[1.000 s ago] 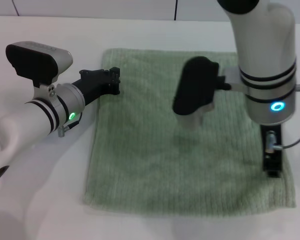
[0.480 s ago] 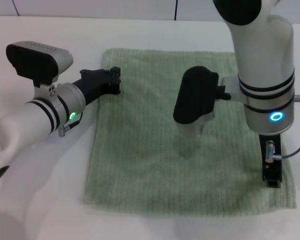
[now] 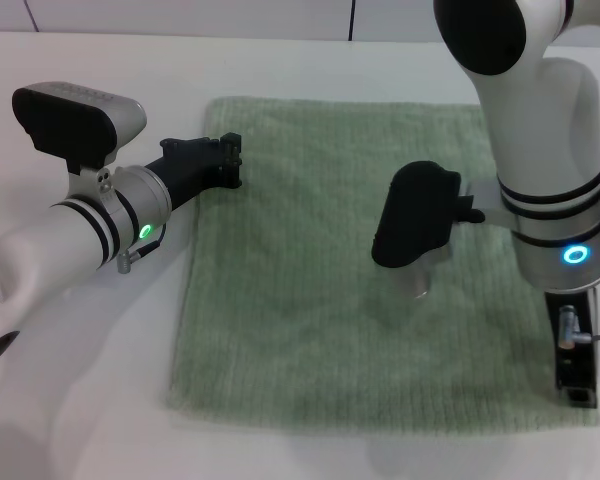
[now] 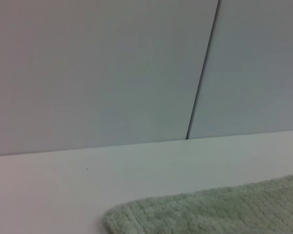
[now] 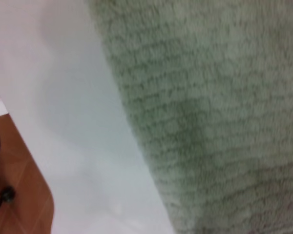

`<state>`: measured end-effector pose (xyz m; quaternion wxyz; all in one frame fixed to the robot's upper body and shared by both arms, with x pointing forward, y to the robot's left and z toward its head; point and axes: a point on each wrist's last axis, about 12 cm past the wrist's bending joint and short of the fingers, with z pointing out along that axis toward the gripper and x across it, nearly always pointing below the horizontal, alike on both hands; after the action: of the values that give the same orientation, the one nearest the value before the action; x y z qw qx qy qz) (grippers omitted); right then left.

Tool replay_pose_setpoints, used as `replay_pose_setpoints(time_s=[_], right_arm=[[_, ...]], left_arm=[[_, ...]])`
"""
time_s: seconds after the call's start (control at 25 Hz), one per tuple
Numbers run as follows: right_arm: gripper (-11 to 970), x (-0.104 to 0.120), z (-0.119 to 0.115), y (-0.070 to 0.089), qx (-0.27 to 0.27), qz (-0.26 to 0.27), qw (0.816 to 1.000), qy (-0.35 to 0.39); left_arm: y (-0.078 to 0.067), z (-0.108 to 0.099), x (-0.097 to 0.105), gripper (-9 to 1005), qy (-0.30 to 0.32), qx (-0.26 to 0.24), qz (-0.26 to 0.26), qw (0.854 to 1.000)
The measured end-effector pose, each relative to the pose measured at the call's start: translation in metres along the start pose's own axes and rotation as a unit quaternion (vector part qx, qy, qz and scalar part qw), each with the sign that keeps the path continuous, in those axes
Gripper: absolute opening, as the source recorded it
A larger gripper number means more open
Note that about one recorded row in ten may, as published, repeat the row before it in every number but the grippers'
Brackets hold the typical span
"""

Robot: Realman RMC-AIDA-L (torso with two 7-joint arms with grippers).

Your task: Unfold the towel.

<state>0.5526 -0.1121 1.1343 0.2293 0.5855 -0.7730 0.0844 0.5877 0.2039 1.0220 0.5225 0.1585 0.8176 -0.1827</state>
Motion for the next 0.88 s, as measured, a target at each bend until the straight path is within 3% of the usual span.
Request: replay_pose_setpoints(time_s=[0.2,0.28,0.44,0.64,0.68,0.72,0.84,0.88], right_arm=[[336,-0.009,-0.023,0.004,0.029,-0.019,0.998,-0.052],[336,-0.014,-0.048,0.007,0.068,-0.034,0.988,-0.131],[337,-0.020,-0.062,0.007,0.113,-0.042,0.972,-0.204],[337,-0.026,-0.065,-0.009,0.167,-0.031,0.928,-0.332],[337,-0.025,-0.065,-0.021,0.179,-0.009,0.906,-0.383],[337,-0.025,-0.065,-0.021,0.179,-0.009,0.906,-0.383],[338,-0.024,-0.063,-0.032,0.188,0.020,0.870,-0.456],[338,-0.024,-0.061,-0.035,0.191,0.029,0.855,-0.481]], left_arm=[[0.000,0.000,-0.001,13,-0.001,0.000,0.000,1.000],[0.001,0.000,0.000,13,0.000,0.000,0.000,1.000],[0.002,-0.001,-0.001,13,-0.004,-0.003,-0.005,1.000],[0.008,-0.006,-0.007,14,-0.029,-0.014,-0.023,0.999],[0.009,-0.007,-0.009,14,-0.034,-0.018,-0.025,0.999],[0.016,-0.010,-0.013,14,-0.047,-0.029,-0.031,0.998],[0.029,-0.017,-0.019,14,-0.069,-0.052,-0.044,0.995],[0.042,-0.023,-0.025,14,-0.087,-0.072,-0.057,0.992]])
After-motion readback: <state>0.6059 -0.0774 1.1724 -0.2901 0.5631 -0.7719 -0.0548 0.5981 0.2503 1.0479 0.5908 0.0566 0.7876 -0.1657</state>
